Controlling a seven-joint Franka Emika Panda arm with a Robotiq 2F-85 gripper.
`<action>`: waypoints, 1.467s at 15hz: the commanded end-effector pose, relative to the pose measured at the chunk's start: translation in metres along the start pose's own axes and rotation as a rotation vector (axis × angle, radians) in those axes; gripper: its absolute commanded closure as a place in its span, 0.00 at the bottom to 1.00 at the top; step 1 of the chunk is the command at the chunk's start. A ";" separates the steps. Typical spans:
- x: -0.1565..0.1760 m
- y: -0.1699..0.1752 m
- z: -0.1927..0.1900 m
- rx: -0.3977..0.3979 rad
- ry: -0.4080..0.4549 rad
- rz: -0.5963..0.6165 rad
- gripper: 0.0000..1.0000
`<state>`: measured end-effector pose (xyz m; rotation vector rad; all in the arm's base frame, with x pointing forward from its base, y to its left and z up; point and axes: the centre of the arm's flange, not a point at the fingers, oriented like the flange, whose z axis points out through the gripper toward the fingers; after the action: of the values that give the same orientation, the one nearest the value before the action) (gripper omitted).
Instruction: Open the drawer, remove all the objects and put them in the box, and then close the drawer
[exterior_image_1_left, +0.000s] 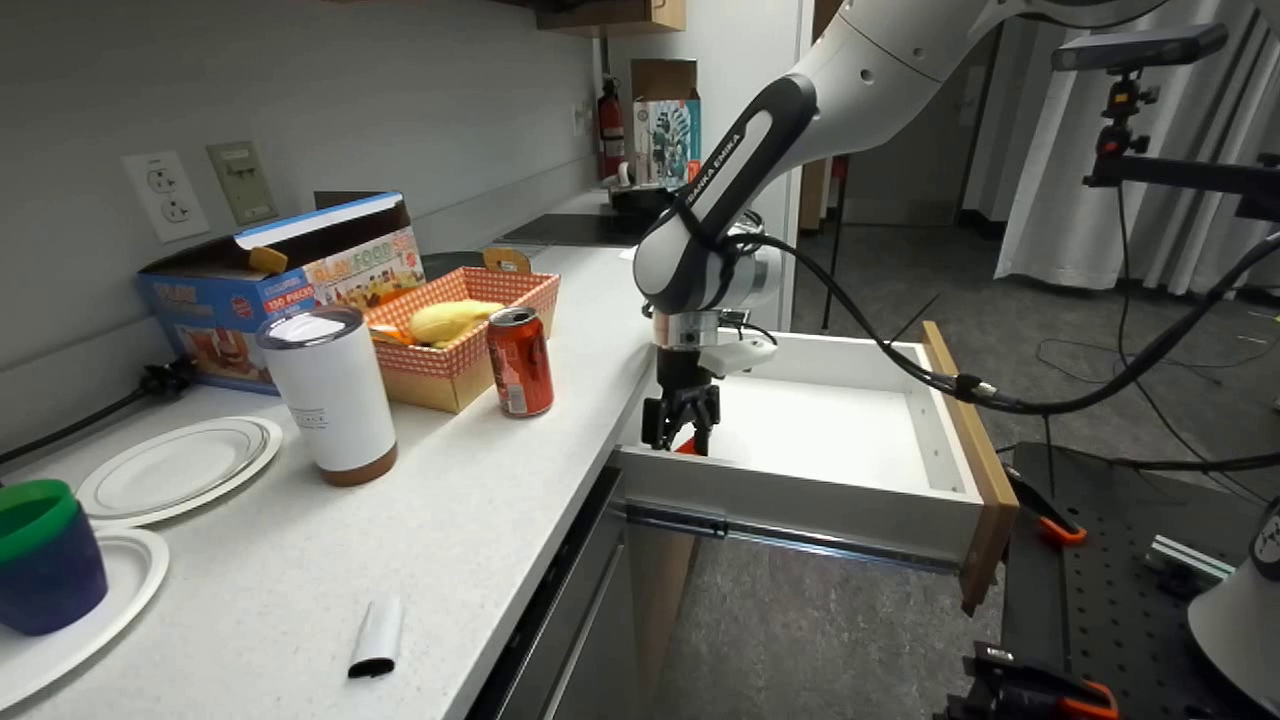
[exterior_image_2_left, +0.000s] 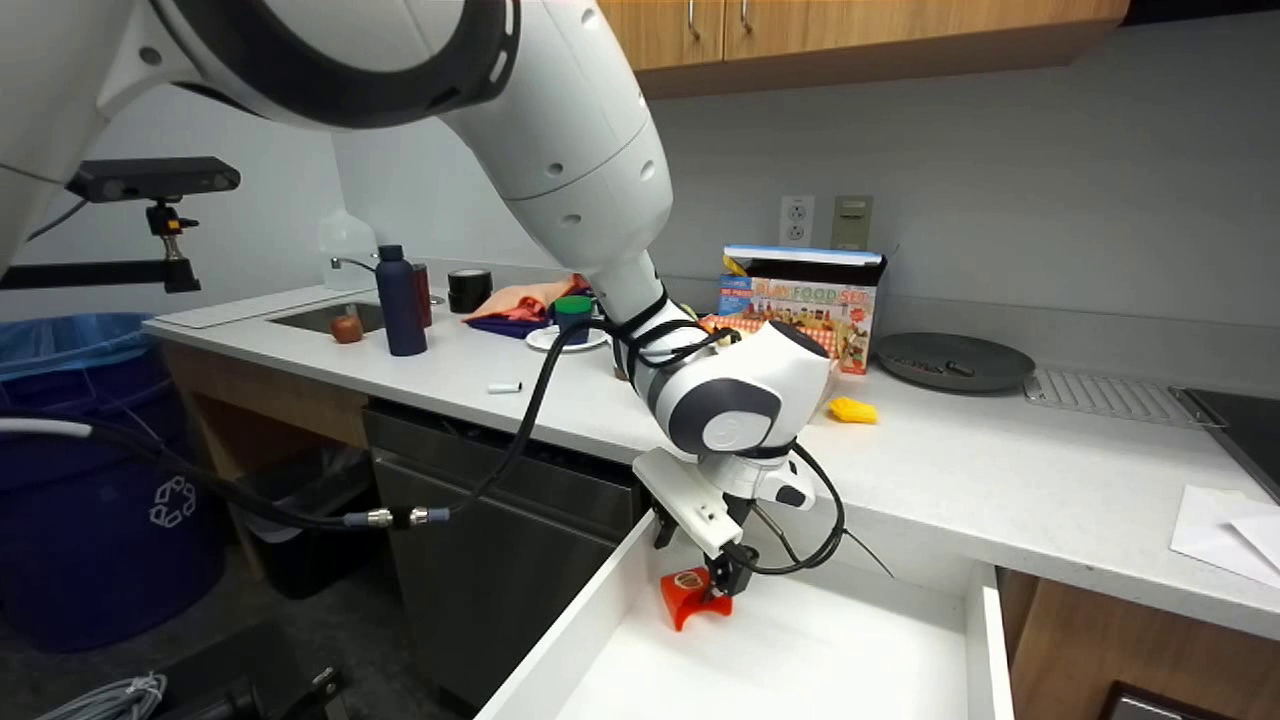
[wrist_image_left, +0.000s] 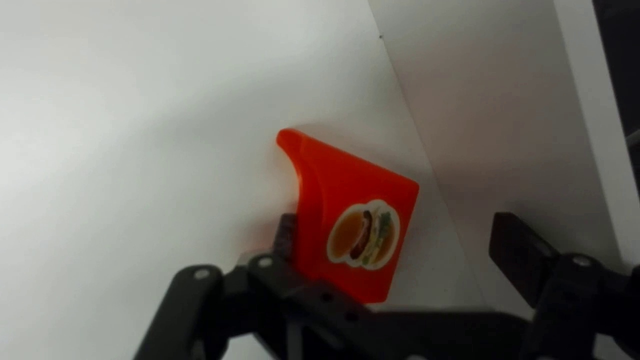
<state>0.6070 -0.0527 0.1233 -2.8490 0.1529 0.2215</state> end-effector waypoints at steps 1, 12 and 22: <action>0.014 -0.001 0.004 0.057 0.001 -0.027 0.27; 0.013 0.010 -0.016 0.038 0.030 0.007 0.97; -0.065 0.047 -0.055 -0.181 -0.027 0.085 0.99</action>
<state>0.5753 -0.1039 0.1467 -2.9288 0.2183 0.2702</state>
